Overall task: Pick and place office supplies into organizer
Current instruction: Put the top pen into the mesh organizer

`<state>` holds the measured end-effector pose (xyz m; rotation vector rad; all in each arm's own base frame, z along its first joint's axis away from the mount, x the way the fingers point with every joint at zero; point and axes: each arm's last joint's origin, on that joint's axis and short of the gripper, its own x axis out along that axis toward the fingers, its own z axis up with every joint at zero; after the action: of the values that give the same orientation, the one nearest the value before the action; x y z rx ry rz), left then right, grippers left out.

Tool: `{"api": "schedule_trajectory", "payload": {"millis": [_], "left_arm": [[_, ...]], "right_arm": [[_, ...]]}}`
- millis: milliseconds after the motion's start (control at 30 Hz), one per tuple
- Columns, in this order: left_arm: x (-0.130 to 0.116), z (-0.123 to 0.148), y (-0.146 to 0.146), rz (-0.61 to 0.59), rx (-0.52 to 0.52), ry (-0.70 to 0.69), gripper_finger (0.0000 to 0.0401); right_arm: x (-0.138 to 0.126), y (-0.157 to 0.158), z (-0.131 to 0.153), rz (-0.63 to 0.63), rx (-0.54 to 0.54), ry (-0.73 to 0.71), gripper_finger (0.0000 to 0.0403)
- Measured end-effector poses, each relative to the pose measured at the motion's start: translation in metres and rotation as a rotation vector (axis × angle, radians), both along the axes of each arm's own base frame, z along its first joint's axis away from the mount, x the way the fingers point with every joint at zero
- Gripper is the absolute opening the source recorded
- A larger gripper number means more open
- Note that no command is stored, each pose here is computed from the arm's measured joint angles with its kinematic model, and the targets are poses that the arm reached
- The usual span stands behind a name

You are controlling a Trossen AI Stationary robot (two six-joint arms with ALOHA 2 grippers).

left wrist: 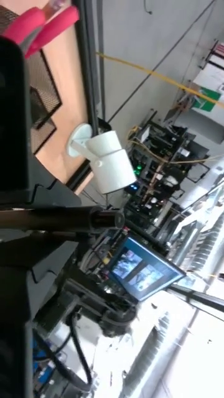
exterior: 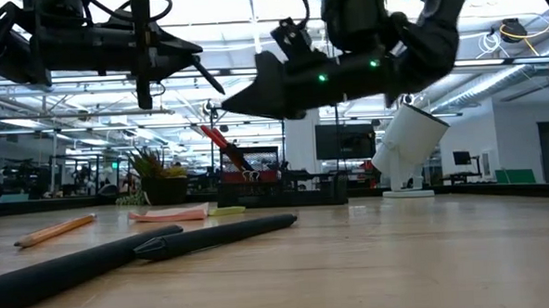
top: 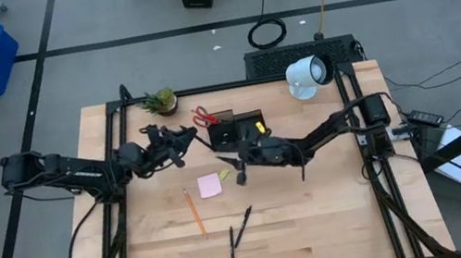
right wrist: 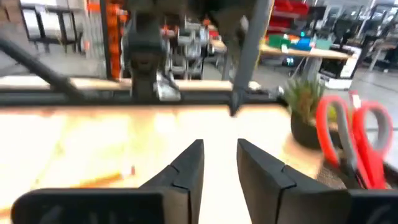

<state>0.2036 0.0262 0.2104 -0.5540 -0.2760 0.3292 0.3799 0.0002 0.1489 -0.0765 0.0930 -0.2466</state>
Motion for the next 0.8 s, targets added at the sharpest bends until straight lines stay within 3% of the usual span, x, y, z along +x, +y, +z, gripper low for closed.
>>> {"api": "schedule_trajectory", "payload": {"millis": [200,400,567,800], "left_arm": [[0.0,0.0,0.002,0.028,0.013,0.01,0.0034],[-0.002,0.0,0.012,0.071,0.064,0.026,0.0059],[-0.001,0.002,0.019,0.129,0.146,0.062,0.0039],[0.027,0.016,0.028,0.124,0.259,0.11,0.0046]], "right_arm": [[-0.021,0.006,0.001,-0.026,0.042,-0.005,0.01],[-0.05,0.03,-0.002,0.05,0.047,0.045,0.0098],[-0.076,0.048,0.001,0.114,0.032,0.059,0.0098],[-0.105,0.056,-0.001,0.061,0.048,0.062,0.0095]]}}
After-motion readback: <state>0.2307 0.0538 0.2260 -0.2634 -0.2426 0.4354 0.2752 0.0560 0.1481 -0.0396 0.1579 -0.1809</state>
